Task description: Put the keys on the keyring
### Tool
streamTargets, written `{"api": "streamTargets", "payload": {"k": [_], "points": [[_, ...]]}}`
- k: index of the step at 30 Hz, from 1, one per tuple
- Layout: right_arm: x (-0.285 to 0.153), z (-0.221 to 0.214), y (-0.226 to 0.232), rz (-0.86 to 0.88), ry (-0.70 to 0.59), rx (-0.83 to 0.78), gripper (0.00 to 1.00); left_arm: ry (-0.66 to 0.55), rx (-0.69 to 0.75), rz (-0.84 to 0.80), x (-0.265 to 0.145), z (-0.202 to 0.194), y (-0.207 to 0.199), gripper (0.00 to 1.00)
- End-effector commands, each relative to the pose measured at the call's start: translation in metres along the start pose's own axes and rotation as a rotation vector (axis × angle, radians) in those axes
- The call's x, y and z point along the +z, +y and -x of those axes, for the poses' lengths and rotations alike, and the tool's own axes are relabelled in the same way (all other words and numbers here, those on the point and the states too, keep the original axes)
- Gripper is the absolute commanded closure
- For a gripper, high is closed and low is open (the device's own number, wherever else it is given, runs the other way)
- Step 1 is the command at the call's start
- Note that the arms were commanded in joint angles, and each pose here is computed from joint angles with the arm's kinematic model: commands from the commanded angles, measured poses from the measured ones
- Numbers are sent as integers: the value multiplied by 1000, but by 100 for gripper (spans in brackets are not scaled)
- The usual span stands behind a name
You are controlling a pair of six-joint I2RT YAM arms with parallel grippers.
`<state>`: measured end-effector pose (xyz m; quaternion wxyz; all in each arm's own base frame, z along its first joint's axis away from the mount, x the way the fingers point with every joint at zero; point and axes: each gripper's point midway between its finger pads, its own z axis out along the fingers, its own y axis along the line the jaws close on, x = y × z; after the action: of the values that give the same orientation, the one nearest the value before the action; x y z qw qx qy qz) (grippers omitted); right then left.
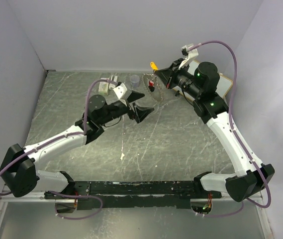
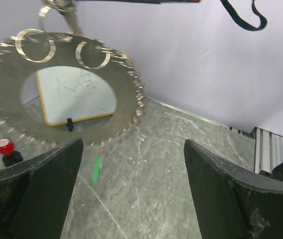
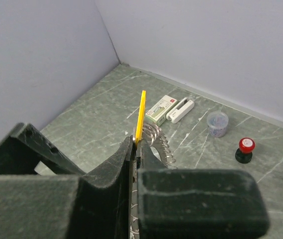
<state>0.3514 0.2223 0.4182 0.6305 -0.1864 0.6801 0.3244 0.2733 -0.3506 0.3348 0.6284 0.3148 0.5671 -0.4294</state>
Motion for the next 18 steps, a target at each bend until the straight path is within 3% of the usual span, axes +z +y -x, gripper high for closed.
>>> {"api": "streamTargets", "payload": {"k": [1, 10, 18], "points": [[4, 18, 0, -7, -85, 48, 100, -80, 61, -34, 18, 22, -18, 5], [0, 15, 0, -17, -104, 90, 100, -114, 85, 55, 30, 10, -20, 0], [-5, 18, -3, -56, -147, 151, 100, -124, 220, 246, 46, 3, -25, 0]]}}
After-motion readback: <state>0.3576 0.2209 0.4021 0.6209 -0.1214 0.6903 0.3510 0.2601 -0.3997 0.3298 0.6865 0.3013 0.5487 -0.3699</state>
